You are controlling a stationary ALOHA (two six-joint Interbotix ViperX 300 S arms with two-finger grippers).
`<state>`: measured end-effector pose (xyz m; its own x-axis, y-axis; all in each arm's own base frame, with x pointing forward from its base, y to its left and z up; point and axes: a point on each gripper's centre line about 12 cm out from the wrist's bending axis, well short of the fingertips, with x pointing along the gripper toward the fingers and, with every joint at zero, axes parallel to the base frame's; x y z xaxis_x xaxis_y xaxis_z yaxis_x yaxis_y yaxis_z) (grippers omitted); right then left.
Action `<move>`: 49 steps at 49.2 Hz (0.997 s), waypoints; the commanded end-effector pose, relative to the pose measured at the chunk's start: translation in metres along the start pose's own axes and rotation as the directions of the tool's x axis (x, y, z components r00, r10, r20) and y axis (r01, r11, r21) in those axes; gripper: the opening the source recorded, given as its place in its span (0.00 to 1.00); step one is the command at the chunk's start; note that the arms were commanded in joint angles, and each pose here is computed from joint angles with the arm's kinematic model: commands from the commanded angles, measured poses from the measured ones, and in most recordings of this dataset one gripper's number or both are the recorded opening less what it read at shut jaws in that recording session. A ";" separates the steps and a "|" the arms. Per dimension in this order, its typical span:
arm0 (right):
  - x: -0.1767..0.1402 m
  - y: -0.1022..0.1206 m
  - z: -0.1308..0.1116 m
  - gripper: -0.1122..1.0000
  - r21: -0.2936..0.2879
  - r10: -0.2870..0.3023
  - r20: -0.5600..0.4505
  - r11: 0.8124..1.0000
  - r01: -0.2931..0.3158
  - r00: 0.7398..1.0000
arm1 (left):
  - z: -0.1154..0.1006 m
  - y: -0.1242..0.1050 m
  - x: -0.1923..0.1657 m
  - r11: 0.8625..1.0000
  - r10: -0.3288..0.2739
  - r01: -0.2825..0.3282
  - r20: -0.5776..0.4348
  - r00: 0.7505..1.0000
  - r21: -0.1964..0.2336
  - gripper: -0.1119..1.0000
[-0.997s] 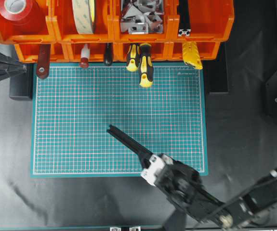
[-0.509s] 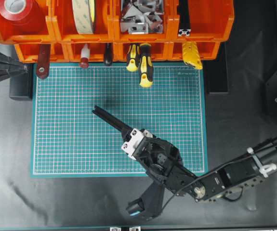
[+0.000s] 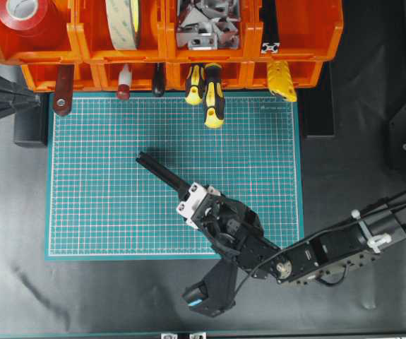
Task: Pick frame from container rack with right arm.
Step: 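Lower the black bar onto the green mat with the right gripper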
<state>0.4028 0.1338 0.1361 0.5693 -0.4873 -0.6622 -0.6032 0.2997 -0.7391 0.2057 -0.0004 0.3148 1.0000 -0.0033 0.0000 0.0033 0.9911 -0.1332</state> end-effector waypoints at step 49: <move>0.002 0.019 -0.003 0.83 0.112 0.093 0.030 0.989 -0.096 0.995 | 0.004 -0.001 0.001 1.000 -0.006 0.006 0.010 1.000 0.002 0.10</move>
<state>0.3913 0.1333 0.1118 0.5181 -0.4429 -0.7317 -0.6051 0.4148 -0.6795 0.2054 -0.0010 0.3151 1.0000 -0.0064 0.0015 0.0065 0.9911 -0.1332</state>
